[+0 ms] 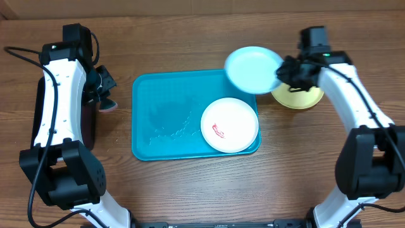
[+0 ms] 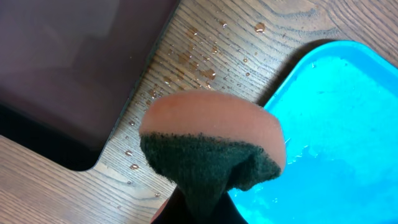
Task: Clean dirty plates on tray and stack at the side
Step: 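Lift the white plate with the right gripper and carry it right, then set the white plate on top of the yellow plate, release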
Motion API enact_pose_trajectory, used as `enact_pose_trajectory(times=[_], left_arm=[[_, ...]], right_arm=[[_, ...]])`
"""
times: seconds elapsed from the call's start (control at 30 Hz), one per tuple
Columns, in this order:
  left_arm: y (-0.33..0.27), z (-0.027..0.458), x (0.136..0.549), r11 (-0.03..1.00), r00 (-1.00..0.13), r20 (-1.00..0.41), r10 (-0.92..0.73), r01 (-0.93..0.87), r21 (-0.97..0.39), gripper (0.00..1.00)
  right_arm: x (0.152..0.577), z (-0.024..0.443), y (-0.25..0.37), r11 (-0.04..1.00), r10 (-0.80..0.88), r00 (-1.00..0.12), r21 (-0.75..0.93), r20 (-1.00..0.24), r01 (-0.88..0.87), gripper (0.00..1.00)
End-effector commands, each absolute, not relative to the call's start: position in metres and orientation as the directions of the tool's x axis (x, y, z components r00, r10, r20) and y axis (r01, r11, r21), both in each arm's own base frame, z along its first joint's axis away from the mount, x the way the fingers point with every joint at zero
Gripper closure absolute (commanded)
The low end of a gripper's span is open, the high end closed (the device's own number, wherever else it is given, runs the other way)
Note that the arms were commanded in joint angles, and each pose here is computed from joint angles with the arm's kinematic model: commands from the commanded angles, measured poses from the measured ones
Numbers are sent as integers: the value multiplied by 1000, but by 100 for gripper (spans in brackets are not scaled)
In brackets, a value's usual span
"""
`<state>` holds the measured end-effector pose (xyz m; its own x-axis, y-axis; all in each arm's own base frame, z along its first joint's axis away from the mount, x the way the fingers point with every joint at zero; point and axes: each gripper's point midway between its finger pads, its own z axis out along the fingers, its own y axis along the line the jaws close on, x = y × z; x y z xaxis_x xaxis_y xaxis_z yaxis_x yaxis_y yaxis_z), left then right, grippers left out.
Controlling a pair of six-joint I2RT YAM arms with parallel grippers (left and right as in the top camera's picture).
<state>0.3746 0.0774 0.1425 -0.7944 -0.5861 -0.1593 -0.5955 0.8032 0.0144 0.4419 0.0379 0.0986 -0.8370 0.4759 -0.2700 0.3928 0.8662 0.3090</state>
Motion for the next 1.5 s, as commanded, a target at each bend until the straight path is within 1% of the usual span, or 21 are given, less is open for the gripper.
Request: enact_pose_trajectory(times=[0.0,0.17,0.3,0.47,0.67,1.1,1.17,1.2,1.23,1.27,1.37,1.43,1.47], left_arm=[[75,134,372,799,-793,-136,-594,-601,16,96],[75,127,372,799,-793,-135,-594,-601,17,96],[75,126,373,799,-793,-137,-594,-601,15,96],[75,127,375,799,-792,-145,-594,-601,11,96],[75,127,375,799,-792,-145,-593,-601,11,96],[75,127,375,799,-792,-145,-593,-601,11,96],[75,127,375,799,-792,-145,-593,-601,11,96],[75,127,375,799,-792,-145,-593,-601,11,96],[75,127,375,799,-792,-145,-593,-601,11,96],[75,127,375,799,-792,-145,-593,-601,11,96],[75,127,375,799,-792,-145,-593,-601,11,96],[75,127,375,799,-792,-146,-593,-601,11,96],[75,127,375,799,-792,-146,-593,-601,11,96]], right_arm=[[444,119,-7,829,556,-762,286,-332,481,96],[439,112,-50,796,603,-708,213,-367,567,96],[434,101,-65,774,627,-686,196,-371,602,96],[428,86,-75,758,640,-677,157,-363,633,96],[427,75,-75,754,645,-675,154,-358,639,96],[422,72,-85,746,641,-667,103,-380,658,96],[422,72,-85,746,641,-667,103,-380,658,82],[422,72,-85,746,641,-667,103,-380,658,77],[422,72,-84,746,641,-667,104,-380,658,76],[423,72,-83,747,642,-668,111,-376,655,73],[425,71,-75,754,644,-677,149,-355,639,47],[428,71,-63,763,643,-693,202,-327,614,37],[430,72,-55,773,634,-709,238,-308,588,35]])
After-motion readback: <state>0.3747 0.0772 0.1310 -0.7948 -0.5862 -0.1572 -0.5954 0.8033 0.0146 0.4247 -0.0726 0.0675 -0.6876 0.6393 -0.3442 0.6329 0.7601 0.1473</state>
